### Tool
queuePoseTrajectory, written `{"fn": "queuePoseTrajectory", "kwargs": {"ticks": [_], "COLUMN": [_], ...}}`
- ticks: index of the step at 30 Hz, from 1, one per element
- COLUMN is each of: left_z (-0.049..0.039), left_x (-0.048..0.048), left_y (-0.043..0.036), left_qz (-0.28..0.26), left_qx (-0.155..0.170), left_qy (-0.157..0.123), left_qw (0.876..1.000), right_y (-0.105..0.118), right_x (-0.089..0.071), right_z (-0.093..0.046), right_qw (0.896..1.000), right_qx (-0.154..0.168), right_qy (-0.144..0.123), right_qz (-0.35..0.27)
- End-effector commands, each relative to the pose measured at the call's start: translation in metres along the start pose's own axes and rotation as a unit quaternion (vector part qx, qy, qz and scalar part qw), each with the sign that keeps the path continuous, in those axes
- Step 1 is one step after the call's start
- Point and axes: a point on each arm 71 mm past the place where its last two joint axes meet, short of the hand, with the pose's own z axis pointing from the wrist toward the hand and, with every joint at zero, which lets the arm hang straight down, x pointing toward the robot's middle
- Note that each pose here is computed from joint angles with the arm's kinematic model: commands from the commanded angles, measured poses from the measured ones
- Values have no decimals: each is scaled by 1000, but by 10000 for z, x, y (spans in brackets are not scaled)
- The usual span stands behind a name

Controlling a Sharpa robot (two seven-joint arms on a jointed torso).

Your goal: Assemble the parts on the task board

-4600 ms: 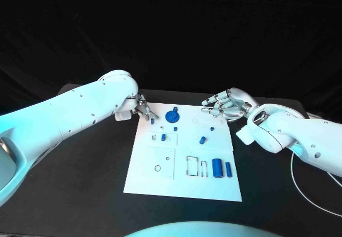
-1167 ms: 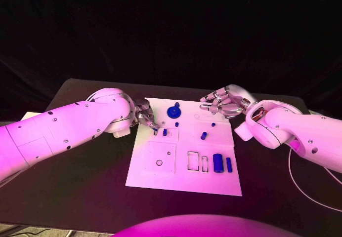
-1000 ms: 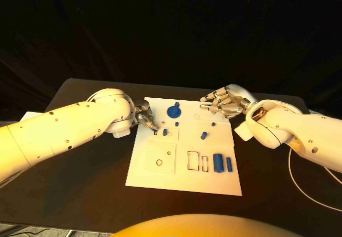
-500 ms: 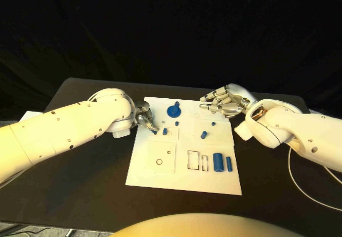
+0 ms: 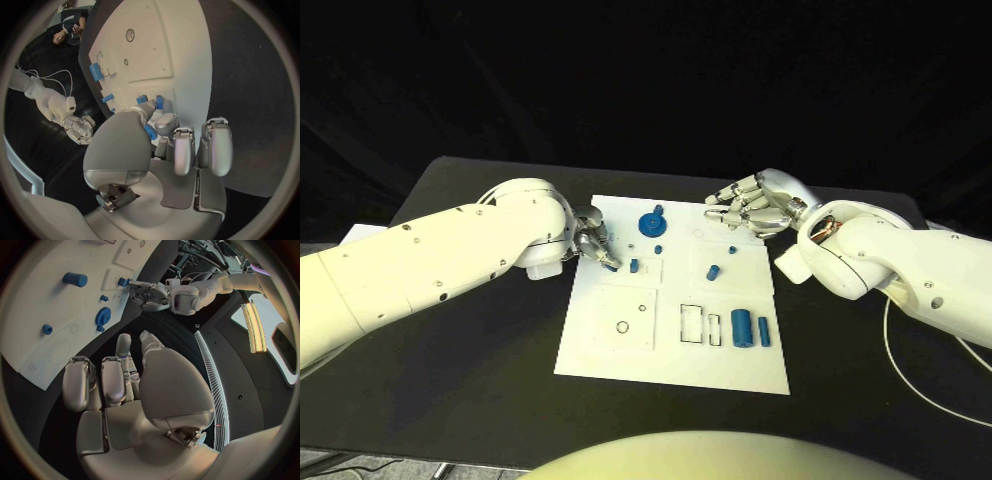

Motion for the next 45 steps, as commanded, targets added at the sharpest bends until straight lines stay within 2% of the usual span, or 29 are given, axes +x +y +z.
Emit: {"fn": "queuePoseTrajectory", "kwargs": {"ticks": [1,11,22,45], "left_z": [8,52,103,134], "left_x": [46,46,63,38], "left_y": [-7,-32,-37,-70], "left_qz": [5,4,4,10], "left_qx": [-6,-16,-24,-33], "left_qy": [18,20,43,28], "left_qw": [1000,1000,999,999], "right_y": [10,14,13,12], "right_x": [18,19,18,13], "right_z": [-2,-5,-6,-12], "right_qw": [1000,1000,1000,1000], "right_qx": [-6,-6,-6,-5], "right_qy": [7,8,7,6], "right_qz": [-1,0,1,2]}}
